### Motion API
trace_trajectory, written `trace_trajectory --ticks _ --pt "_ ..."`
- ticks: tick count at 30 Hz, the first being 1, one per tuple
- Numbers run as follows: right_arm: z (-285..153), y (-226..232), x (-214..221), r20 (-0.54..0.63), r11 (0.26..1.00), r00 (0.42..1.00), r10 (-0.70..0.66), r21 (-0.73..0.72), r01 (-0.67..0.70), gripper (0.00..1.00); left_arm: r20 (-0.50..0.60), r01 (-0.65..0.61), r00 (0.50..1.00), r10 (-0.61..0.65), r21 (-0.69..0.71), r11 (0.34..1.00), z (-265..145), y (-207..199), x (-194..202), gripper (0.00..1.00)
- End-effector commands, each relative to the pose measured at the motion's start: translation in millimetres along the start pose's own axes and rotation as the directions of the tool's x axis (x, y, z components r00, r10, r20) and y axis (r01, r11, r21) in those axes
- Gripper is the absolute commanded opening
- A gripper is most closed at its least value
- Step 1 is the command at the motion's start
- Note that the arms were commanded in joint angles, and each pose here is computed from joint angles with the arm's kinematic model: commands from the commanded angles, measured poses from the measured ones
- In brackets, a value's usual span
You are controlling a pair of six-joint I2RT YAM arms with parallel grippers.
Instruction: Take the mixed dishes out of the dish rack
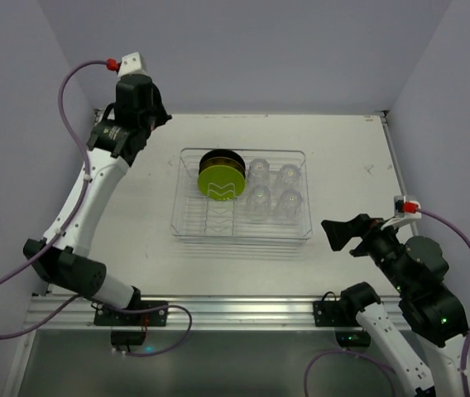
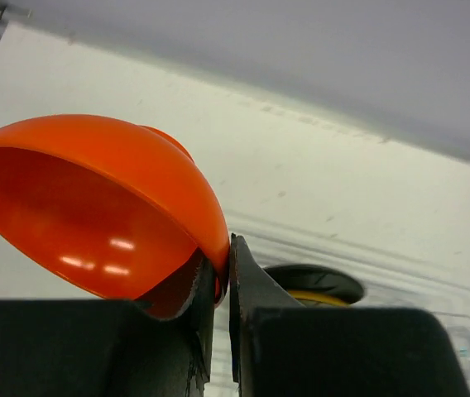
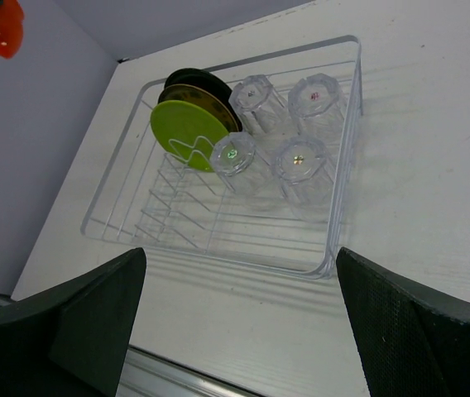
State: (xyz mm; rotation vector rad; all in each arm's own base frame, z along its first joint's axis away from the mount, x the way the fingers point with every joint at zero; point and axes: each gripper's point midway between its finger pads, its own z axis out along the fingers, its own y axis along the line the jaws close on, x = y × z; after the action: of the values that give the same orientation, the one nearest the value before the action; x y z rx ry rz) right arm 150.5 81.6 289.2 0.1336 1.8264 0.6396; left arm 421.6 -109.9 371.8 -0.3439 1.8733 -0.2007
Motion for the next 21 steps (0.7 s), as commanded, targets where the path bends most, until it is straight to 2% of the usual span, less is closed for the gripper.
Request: trace_trajectory --ticks 1,2,5,8,10,11,13,16,19,20,21 --pt "-6.1 13.8 -13.9 0.041 0.998 0.999 -0.012 -0.058 0.014 0.99 -0.287 -0.137 0.947 0.141 0.036 0.990 15.4 39.2 48.7 0.00" --pt "-6.6 13.6 -13.3 0.039 0.998 0.999 -0.014 -0.059 0.016 0.99 -0.323 -0.139 0.937 0.133 0.005 0.990 28.8 52.9 56.4 0.00" --pt "-8.6 12.7 -11.4 0.031 0.998 0.999 -0.025 -0.057 0.026 0.99 -0.374 -0.160 0.916 0.148 -0.002 0.987 34.8 61.9 64.9 0.00" --pt "-5.2 12.9 -6.6 0.001 0.998 0.999 -0.036 -0.060 0.036 0.99 -0.356 -0.191 0.907 0.226 0.131 0.973 23.4 29.4 76.3 0.00" --pt "-3.3 15.9 -5.7 -0.027 0.997 0.999 -0.034 -0.064 0.032 0.99 -0.356 -0.311 0.867 0.350 0.163 0.936 14.3 14.1 87.6 0.00" --pt "3.4 14.6 -1.3 -0.070 0.999 0.997 -0.025 -0.046 0.022 0.99 -0.366 -0.386 0.816 0.448 0.232 0.893 -0.3 -8.5 105.6 0.00" --pt "8.6 16.0 -4.9 -0.092 1.000 0.996 -0.011 -0.026 0.009 0.99 -0.339 -0.459 0.778 0.529 0.269 0.847 -16.1 -26.4 113.6 0.00" --pt "27.5 22.3 -10.5 -0.133 1.000 0.991 -0.010 -0.020 0.007 0.99 -0.251 -0.577 0.691 0.678 0.374 0.726 -63.6 -67.7 143.6 0.00" --pt "47.2 45.8 -21.4 -0.208 0.996 0.978 -0.033 -0.085 0.015 0.99 -0.227 -0.623 0.621 0.750 0.437 0.648 -86.1 -76.4 166.7 0.00" --pt "51.1 49.3 -21.3 -0.240 0.995 0.970 -0.042 -0.094 0.020 0.99 -0.224 -0.640 0.562 0.796 0.491 0.591 -96.9 -78.8 187.0 0.00" --pt "61.2 57.6 -28.3 -0.267 0.994 0.963 -0.048 -0.105 0.020 0.99 -0.216 -0.631 0.533 0.818 0.542 0.555 -105.7 -83.2 199.6 0.00"
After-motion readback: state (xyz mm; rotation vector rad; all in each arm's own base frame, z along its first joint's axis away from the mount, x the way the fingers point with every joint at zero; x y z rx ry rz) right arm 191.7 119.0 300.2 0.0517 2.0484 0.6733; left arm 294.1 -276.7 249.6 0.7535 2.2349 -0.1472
